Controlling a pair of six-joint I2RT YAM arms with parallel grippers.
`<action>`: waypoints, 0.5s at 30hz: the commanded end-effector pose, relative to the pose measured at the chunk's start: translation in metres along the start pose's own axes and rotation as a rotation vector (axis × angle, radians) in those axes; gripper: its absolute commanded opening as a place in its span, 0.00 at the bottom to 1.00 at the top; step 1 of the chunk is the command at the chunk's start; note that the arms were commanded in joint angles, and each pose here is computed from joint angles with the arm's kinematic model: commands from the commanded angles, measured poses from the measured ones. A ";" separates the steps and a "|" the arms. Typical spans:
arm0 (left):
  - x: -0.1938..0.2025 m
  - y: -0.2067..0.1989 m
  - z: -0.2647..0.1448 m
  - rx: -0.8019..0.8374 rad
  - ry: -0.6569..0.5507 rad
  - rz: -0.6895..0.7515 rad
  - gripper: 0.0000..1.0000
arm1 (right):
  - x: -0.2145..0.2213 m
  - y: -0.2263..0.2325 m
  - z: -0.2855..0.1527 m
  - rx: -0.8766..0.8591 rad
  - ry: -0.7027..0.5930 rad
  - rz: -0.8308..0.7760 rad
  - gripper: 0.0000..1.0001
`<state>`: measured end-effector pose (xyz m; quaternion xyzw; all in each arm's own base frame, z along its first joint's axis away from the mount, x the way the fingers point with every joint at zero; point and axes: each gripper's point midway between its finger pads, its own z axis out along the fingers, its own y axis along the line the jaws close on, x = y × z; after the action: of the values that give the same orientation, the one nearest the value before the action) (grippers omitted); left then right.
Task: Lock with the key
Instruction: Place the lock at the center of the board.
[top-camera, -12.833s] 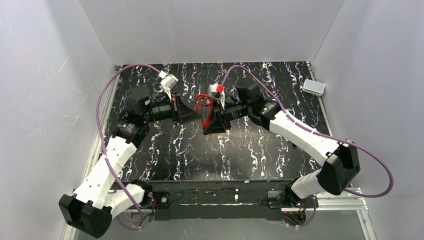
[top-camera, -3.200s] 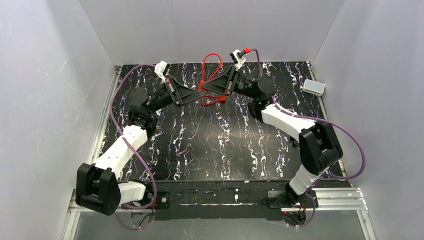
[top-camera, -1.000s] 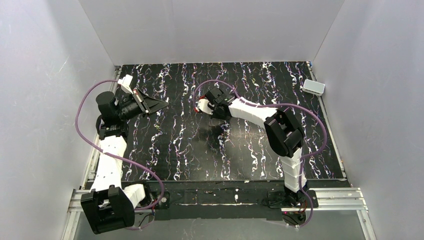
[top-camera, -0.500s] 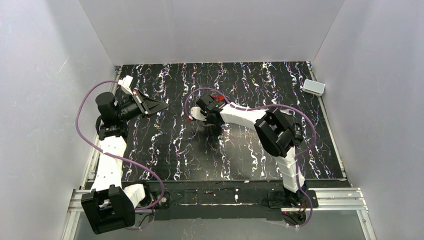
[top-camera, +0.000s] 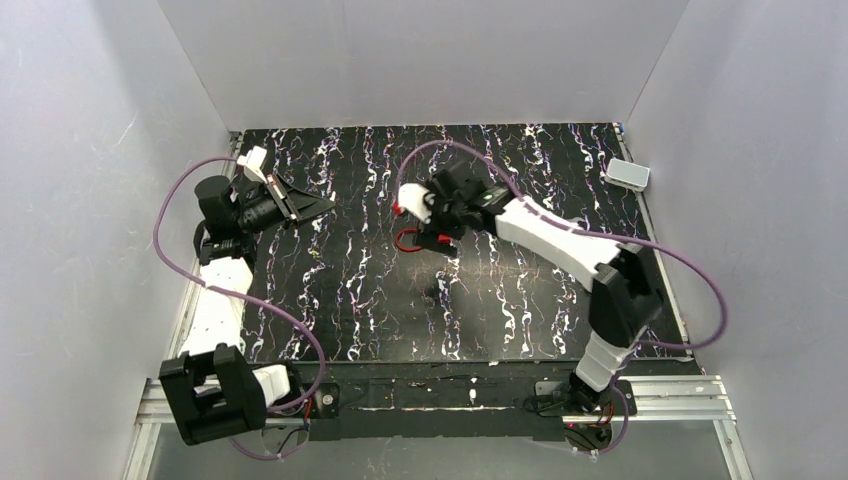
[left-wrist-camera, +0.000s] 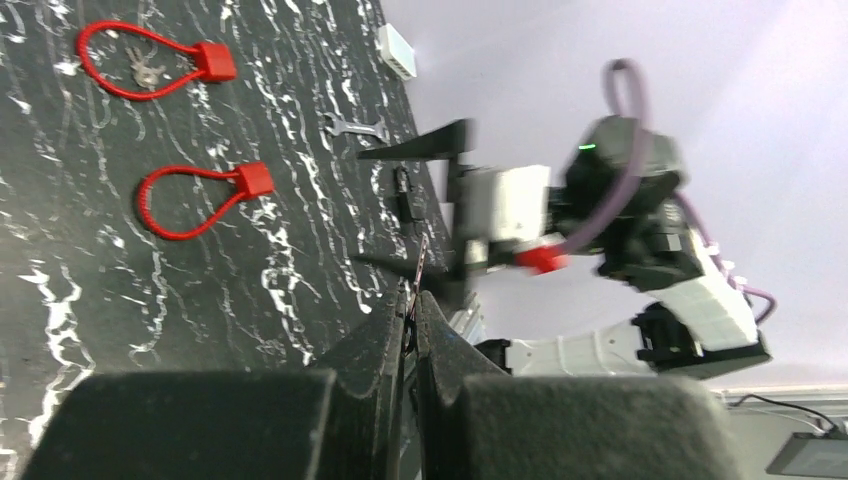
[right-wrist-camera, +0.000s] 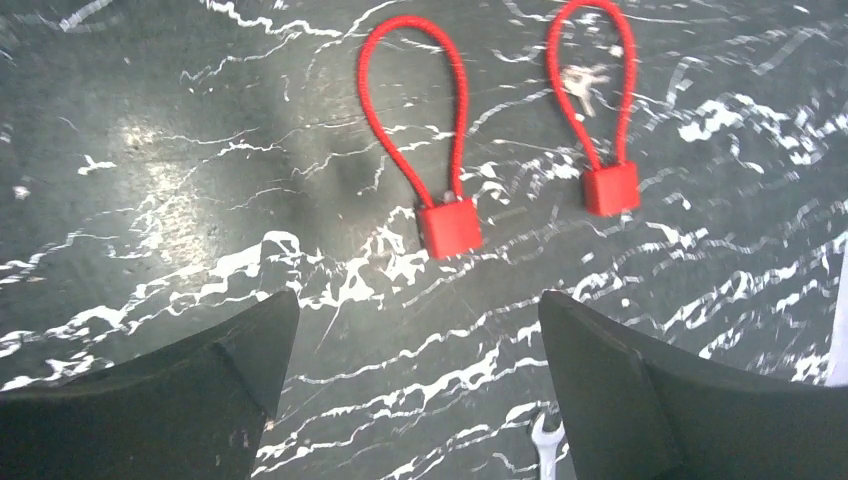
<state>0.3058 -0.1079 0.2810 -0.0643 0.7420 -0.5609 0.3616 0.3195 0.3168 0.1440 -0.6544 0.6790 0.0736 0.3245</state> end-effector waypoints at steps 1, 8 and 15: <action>-0.010 0.011 0.014 -0.011 0.015 0.116 0.00 | -0.023 -0.023 -0.066 0.038 -0.201 0.207 0.98; 0.040 0.035 0.067 -0.165 0.315 0.320 0.00 | 0.025 -0.040 -0.132 0.080 -0.271 0.461 0.98; 0.076 0.059 0.109 -0.283 0.506 0.581 0.00 | 0.115 -0.032 -0.181 0.108 -0.241 0.695 0.98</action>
<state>0.3326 -0.2114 0.2113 0.1624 0.8368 -0.4289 0.2990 0.3237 0.1527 0.2433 -0.3974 0.7947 0.1710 0.4258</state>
